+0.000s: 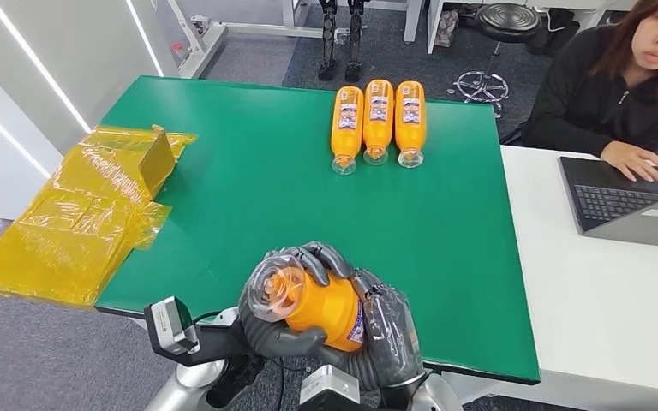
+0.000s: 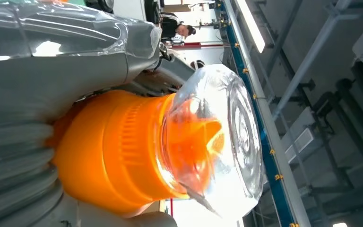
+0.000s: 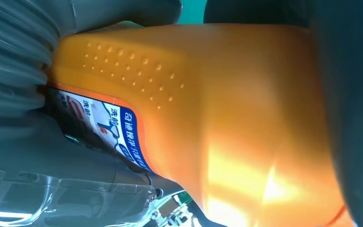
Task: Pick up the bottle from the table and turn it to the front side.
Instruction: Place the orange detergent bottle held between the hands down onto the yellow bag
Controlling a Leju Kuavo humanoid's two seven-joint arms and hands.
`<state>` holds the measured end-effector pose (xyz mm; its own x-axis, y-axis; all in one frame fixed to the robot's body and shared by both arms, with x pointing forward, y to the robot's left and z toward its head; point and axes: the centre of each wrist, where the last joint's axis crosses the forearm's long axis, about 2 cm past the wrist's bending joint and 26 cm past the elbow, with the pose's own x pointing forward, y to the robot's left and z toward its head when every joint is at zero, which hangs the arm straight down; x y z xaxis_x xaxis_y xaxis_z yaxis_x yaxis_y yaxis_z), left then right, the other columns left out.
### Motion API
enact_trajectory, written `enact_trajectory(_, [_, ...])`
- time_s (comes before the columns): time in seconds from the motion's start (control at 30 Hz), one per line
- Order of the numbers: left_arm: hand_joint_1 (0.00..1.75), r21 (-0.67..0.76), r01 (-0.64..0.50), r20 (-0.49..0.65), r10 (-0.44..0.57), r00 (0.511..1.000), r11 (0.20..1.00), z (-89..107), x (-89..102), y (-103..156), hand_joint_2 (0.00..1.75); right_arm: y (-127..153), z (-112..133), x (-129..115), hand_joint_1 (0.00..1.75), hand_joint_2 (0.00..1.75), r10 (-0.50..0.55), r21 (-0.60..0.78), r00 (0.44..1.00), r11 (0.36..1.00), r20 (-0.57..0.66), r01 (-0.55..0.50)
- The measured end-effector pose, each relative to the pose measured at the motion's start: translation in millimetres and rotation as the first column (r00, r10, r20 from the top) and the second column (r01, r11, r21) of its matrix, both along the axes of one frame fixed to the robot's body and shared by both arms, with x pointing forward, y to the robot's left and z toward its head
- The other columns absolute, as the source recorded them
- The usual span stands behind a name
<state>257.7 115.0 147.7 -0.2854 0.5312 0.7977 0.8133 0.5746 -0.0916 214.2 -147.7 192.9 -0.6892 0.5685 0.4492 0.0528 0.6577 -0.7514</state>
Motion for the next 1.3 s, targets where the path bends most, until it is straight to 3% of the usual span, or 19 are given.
enact_trajectory(0.3, [1.75,0.01,-0.011,0.016,0.011,1.0,1.0,5.5,4.6,-1.7,1.75,-1.1,-1.8,0.8,1.74,1.75,-0.017,-0.017,1.0,1.0,-0.016,0.017])
enact_trajectory(0.43, [1.75,0.012,-0.016,0.019,0.016,1.0,1.0,6.7,5.9,-1.6,1.75,0.1,-1.6,1.4,0.0,1.75,-0.021,-0.019,1.0,1.0,-0.013,0.021])
enact_trajectory(0.87, [1.75,0.033,-0.067,0.017,0.066,0.998,0.997,6.8,11.2,-1.0,1.75,3.2,0.8,2.1,0.0,1.75,-0.058,0.0,0.998,0.998,0.022,0.058])
enact_trajectory(1.3, [1.75,0.149,-0.265,0.096,0.252,0.963,0.953,4.2,58.2,9.2,1.75,-2.4,-6.1,1.3,0.0,1.75,-0.078,0.038,0.996,0.996,0.046,0.077])
